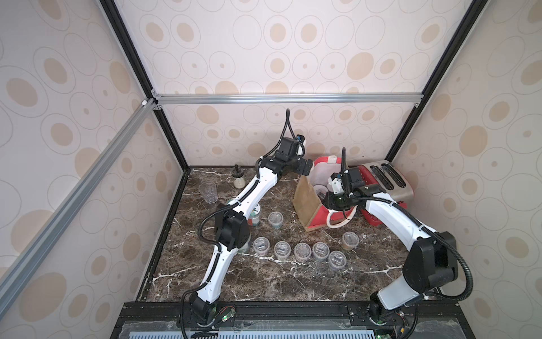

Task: Take out the seed jars from the canvas bag
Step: Adjust the canvas bag at the center of the board.

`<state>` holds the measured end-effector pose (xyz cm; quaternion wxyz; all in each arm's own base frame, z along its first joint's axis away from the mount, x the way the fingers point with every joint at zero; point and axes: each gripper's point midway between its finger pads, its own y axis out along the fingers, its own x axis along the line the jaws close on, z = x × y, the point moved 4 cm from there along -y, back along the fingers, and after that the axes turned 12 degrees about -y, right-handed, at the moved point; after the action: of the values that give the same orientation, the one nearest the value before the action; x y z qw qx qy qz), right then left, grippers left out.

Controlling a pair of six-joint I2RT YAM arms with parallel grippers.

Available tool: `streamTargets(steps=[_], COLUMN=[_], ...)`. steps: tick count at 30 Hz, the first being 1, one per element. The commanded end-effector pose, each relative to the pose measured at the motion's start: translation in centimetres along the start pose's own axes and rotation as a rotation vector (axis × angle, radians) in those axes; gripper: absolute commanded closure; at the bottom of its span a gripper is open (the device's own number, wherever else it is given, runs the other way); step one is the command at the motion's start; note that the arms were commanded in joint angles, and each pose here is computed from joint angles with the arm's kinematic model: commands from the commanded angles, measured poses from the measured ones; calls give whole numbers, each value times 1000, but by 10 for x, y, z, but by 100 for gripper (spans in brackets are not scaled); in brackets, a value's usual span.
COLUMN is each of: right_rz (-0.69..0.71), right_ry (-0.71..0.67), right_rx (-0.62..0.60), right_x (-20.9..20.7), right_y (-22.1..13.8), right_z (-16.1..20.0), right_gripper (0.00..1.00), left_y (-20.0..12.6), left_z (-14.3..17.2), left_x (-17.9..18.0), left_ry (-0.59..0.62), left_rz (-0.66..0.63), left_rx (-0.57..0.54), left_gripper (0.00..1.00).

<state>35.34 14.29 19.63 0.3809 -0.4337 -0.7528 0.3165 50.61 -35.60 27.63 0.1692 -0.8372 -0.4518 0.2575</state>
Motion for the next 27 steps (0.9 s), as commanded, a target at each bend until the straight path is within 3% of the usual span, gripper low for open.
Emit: streamTargets(steps=[1, 13, 19, 23, 27], right_rz=[-27, -3, -2, 2, -1], right_ry=[-13, 25, 32, 36, 44], right_rx=[7, 6, 1, 3, -4], right_x=[5, -9, -11, -13, -13], right_y=[-8, -8, -10, -10, -10], right_z=[13, 32, 34, 36, 36], right_gripper=[77, 77, 76, 76, 77], left_y=[-18, -2, -4, -14, -37], left_z=[-11, 12, 7, -3, -23], left_x=[-31, -49, -32, -36, -36], left_ry=[90, 164, 176, 175, 65], left_rz=[46, -27, -176, -172, -100], left_rx=[-42, -6, -40, -54, -75], left_gripper=[2, 4, 2, 2, 2])
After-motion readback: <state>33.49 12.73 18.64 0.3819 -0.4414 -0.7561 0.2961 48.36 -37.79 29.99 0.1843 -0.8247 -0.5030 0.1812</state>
